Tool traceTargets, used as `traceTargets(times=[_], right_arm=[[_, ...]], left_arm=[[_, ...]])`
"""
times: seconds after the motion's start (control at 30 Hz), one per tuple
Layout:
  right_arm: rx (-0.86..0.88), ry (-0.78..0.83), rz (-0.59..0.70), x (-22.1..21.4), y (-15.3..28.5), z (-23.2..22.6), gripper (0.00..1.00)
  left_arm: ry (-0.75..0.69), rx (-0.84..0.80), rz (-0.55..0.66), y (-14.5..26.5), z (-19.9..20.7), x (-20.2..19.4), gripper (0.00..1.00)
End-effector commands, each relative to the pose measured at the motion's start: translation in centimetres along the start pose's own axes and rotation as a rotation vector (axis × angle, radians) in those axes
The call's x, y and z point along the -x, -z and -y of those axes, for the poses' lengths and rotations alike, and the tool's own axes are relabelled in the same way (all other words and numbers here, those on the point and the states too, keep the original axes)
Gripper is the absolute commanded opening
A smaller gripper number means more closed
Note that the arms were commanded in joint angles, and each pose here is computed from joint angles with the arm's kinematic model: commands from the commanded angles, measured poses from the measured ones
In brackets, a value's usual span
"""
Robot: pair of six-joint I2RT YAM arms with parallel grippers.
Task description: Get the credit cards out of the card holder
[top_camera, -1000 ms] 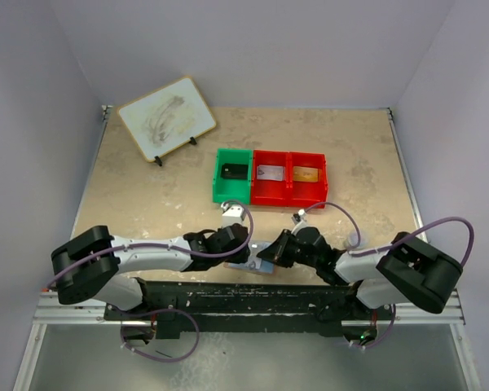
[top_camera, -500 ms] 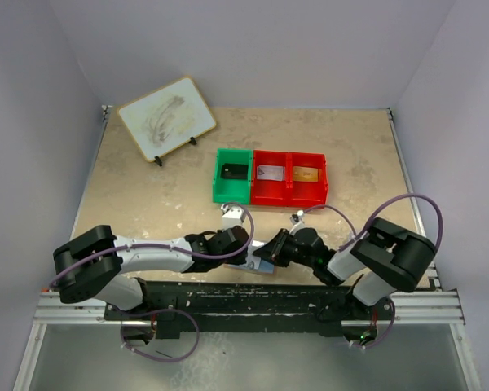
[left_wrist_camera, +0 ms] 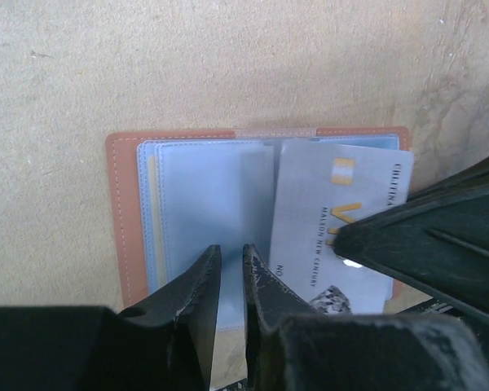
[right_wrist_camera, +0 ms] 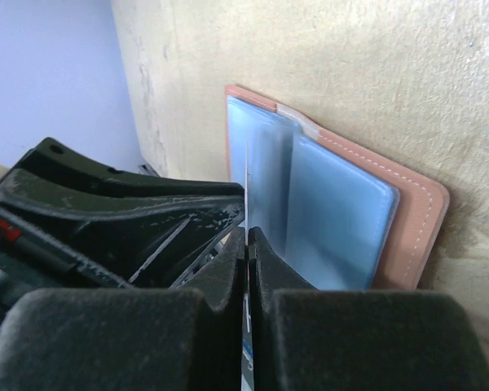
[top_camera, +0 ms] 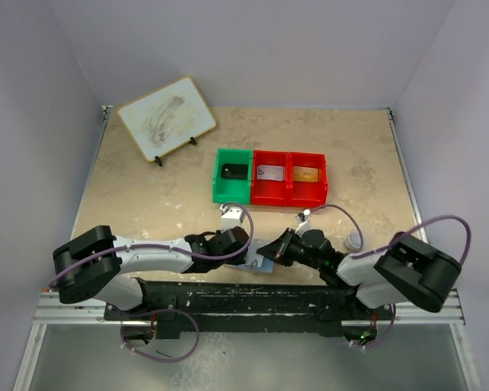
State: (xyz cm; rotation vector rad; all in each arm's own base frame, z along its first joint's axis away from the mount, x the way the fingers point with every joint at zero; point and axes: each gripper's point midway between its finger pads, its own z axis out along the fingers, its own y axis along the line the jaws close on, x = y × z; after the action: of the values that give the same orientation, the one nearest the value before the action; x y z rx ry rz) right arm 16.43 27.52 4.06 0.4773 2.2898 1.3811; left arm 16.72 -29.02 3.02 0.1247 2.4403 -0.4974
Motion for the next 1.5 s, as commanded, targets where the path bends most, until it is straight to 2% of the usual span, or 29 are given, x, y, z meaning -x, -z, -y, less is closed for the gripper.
traceTargets(times=[0.0, 0.13, 0.3, 0.43, 0.6, 0.8, 0.93, 1.03, 1.17, 1.27, 1.37, 1.47], right_arm=[[-0.107, 0.052, 0.055, 1.1, 0.9, 1.6, 0.0], [-0.145, 0.111, 0.115, 2.5, 2.0, 1.1, 0.0], [-0.136, 0.176, 0.216, 4.6, 3.4, -0.4, 0.0], [-0.084, 0.215, 0.282, 5.8, 4.2, -1.9, 0.0], [-0.04, 0.325, 0.364, 7.5, 5.1, -4.0, 0.0], [-0.104, 0.618, 0.549, 12.0, 7.2, -7.4, 0.0], [-0.196, 0.804, 0.645, 14.9, 8.3, -9.7, 0.0], [-0.256, 0.943, 0.661, 16.7, 7.9, -11.3, 0.0], [-0.354, 1.06, 0.609, 19.7, 6.5, -12.2, 0.0], [-0.407, 1.148, 0.527, 21.4, 5.1, -12.0, 0.0], [-0.368, 1.279, 0.51, 22.0, 3.5, -13.6, 0.0], [-0.384, 1.403, 0.482, 22.9, 2.3, -14.3, 0.0]], left_arm=[[-0.016, 0.046, 0.033, 0.6, -0.9, 0.7, 0.15], [0.002, 0.042, 0.075, 1.2, -0.9, 1.8, 0.17], [0.034, 0.017, 0.135, 2.7, -1.0, 3.2, 0.26], [0.022, 0.066, 0.19, 4.1, -2.3, 4.6, 0.34], [-0.05, 0.222, 0.255, 6.2, -5.0, 7.0, 0.56], [-0.115, 0.347, 0.271, 8.4, -6.9, 10.1, 0.75], [-0.114, 0.41, 0.228, 8.8, -9.1, 11.8, 0.77], [-0.09, 0.461, 0.268, 10.4, -11.0, 13.6, 0.78], [-0.04, 0.474, 0.329, 14.0, -12.4, 16.5, 0.79], [-0.023, 0.49, 0.42, 16.6, -13.1, 18.1, 0.79], [0.002, 0.53, 0.486, 17.4, -14.6, 18.0, 0.79], [0.033, 0.575, 0.499, 16.7, -16.2, 16.5, 0.8]])
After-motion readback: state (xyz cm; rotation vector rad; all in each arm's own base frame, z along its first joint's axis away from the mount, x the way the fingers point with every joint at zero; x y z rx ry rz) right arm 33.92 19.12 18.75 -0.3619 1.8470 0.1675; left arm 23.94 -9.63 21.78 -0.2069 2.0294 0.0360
